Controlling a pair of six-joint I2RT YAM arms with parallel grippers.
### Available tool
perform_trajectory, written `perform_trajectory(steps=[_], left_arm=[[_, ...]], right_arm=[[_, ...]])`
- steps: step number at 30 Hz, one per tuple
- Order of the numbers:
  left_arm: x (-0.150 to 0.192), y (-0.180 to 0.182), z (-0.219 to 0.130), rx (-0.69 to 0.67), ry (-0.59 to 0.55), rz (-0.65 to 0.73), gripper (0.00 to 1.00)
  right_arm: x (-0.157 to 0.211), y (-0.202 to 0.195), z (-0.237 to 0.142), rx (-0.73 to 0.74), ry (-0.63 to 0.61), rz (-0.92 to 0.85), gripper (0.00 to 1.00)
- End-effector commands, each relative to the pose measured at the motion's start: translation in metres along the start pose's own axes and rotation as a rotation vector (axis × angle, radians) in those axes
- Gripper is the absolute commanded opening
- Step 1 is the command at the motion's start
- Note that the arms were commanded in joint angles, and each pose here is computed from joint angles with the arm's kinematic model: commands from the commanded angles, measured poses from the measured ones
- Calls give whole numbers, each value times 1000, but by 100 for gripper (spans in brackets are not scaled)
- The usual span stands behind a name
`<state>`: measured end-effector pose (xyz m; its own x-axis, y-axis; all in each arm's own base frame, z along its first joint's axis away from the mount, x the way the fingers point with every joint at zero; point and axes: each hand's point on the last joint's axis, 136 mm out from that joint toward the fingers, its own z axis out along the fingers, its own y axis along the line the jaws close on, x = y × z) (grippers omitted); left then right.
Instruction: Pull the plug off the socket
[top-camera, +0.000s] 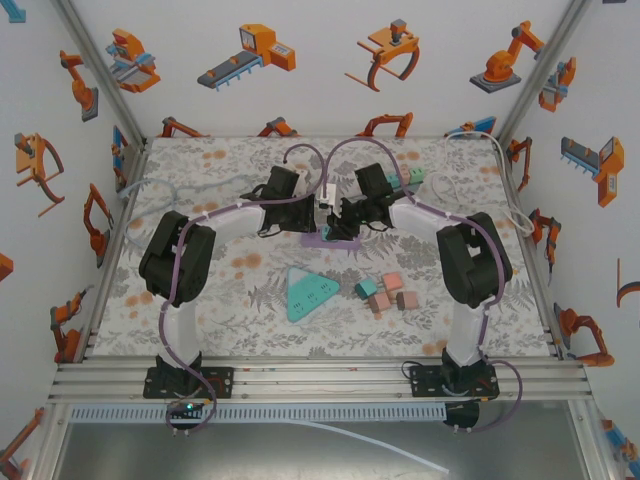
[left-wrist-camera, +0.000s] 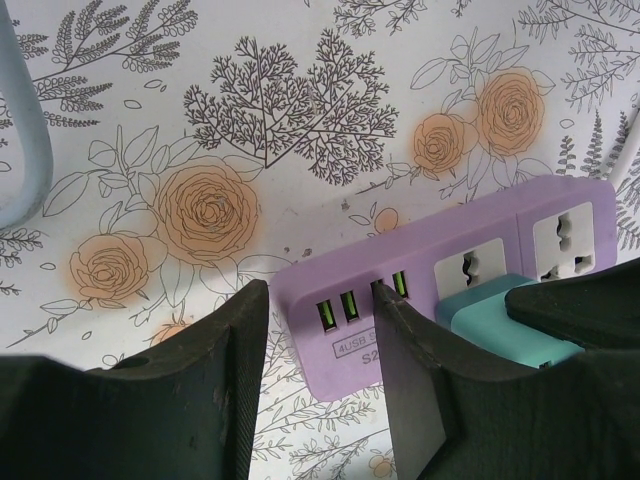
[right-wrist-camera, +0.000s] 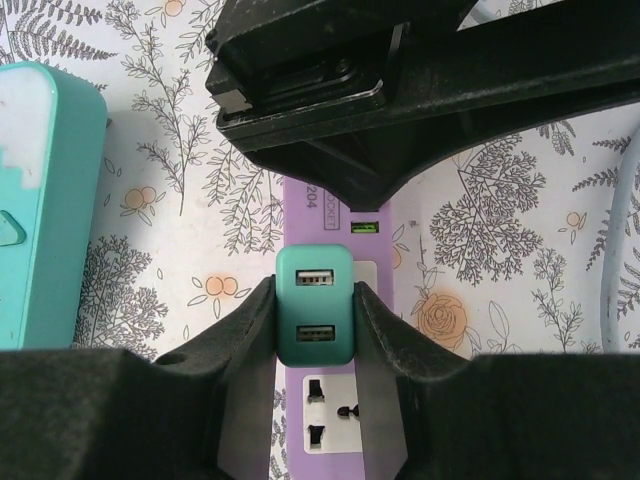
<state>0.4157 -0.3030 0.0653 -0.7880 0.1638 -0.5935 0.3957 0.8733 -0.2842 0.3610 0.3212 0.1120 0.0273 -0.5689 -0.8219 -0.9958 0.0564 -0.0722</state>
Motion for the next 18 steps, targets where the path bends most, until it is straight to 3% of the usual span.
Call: perform_trajectory(steps=[1, 18], left_arm=[[87, 38, 19, -147, 276, 42, 46], [88, 44, 20, -158, 277, 24, 46]], right_arm=[[-72, -12, -30, 70, -159, -147, 18], [-84, -9, -43, 103, -256, -153, 17]])
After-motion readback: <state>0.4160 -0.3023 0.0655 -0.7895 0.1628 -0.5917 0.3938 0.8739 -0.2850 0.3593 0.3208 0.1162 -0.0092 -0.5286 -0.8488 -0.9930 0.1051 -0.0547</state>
